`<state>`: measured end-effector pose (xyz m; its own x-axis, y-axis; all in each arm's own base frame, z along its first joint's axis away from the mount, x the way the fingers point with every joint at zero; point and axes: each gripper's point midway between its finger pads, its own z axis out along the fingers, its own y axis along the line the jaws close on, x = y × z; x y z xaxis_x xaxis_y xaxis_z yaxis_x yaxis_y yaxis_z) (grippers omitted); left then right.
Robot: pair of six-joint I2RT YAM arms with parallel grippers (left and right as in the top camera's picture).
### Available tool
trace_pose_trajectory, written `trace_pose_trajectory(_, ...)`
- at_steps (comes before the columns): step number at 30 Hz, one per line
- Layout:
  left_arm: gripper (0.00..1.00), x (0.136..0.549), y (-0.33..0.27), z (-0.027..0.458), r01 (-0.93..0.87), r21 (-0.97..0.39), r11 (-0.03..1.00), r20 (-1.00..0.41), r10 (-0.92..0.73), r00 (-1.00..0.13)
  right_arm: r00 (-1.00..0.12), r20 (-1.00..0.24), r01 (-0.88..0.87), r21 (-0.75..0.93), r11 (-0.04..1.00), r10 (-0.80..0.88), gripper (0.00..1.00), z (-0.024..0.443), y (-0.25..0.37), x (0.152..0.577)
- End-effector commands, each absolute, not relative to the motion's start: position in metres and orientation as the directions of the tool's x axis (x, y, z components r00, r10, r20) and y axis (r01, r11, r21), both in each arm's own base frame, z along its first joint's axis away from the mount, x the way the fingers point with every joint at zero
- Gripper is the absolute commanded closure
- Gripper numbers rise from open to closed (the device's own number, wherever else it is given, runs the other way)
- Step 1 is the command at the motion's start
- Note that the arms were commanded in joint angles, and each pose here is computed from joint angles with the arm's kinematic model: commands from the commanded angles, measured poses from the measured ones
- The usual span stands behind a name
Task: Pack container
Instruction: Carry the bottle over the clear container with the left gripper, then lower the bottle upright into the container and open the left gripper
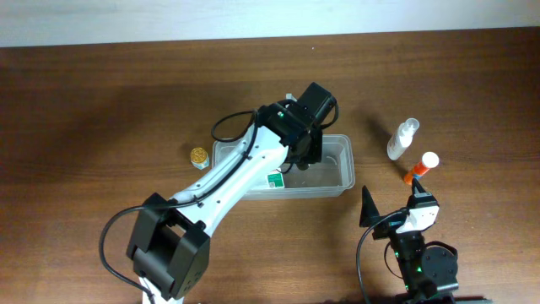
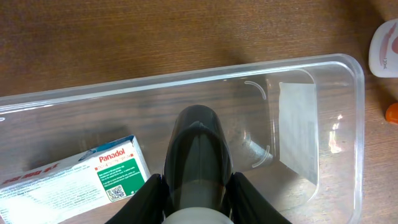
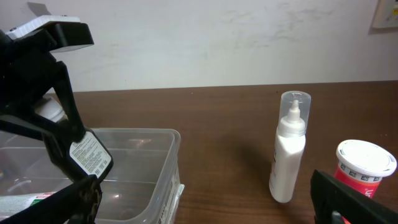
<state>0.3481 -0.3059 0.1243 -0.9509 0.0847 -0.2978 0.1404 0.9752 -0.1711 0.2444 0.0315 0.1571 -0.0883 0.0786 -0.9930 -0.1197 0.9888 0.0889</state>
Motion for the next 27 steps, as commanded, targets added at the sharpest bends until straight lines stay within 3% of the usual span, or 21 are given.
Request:
trace_pose_trajectory(1, 0.87, 0.348, -0.307, 0.118, 0.111, -0.160, 0.981, -0.291, 0.060, -0.955, -0.090, -0.993, -0.114, 0.085, 0.990, 0.075, 0.02, 0.155, 0.030, 0.244)
trace_pose_trajectory(27, 0.87, 0.342, -0.308, 0.099, 0.025, -0.091, 0.996, -0.288, -0.002, -0.958, -0.090, -0.993, -0.114, 0.085, 0.990, 0.075, 0.02, 0.155, 0.030, 0.244)
